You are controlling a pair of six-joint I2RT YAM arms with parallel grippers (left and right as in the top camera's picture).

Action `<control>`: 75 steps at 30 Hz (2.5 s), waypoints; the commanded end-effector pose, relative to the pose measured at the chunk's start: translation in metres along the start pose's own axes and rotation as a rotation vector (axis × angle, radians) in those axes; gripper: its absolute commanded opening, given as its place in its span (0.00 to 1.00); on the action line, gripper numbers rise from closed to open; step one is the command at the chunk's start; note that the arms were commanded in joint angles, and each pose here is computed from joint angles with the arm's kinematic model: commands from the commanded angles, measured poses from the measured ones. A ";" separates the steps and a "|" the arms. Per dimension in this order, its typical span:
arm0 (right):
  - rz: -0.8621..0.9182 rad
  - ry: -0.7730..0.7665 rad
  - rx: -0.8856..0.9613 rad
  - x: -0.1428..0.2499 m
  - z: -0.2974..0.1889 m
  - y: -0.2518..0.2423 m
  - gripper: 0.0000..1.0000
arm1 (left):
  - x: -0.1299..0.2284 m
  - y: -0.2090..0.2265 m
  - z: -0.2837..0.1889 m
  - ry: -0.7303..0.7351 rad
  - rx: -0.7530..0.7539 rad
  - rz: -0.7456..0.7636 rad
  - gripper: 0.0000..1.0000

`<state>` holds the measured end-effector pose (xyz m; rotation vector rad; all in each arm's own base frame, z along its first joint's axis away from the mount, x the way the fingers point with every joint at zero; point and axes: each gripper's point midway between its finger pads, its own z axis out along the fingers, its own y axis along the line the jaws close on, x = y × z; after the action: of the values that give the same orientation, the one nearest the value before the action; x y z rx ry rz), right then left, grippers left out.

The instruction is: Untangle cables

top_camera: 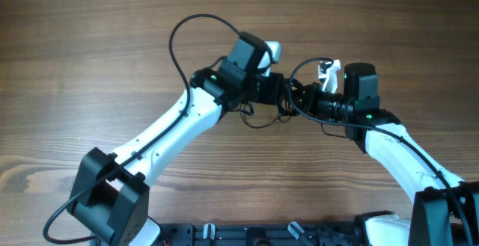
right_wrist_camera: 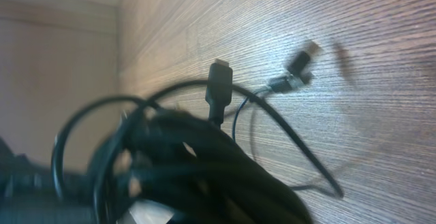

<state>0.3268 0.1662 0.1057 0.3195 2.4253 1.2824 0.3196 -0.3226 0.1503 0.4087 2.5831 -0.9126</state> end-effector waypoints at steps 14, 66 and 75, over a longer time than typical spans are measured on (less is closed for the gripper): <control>0.001 0.002 -0.093 -0.010 -0.015 0.010 0.59 | -0.024 0.043 -0.020 -0.033 0.011 -0.293 0.04; 0.015 0.030 0.367 0.037 -0.005 -0.055 1.00 | -0.048 0.096 -0.063 -0.041 0.135 -0.806 0.04; -0.204 0.084 -0.034 0.017 -0.020 -0.006 1.00 | -0.029 0.087 -0.046 -0.018 0.026 -0.300 0.04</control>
<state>0.3125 0.1331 0.0788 0.3123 2.5425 1.0540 0.3722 -0.2166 0.1462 -0.4916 2.7273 -1.1580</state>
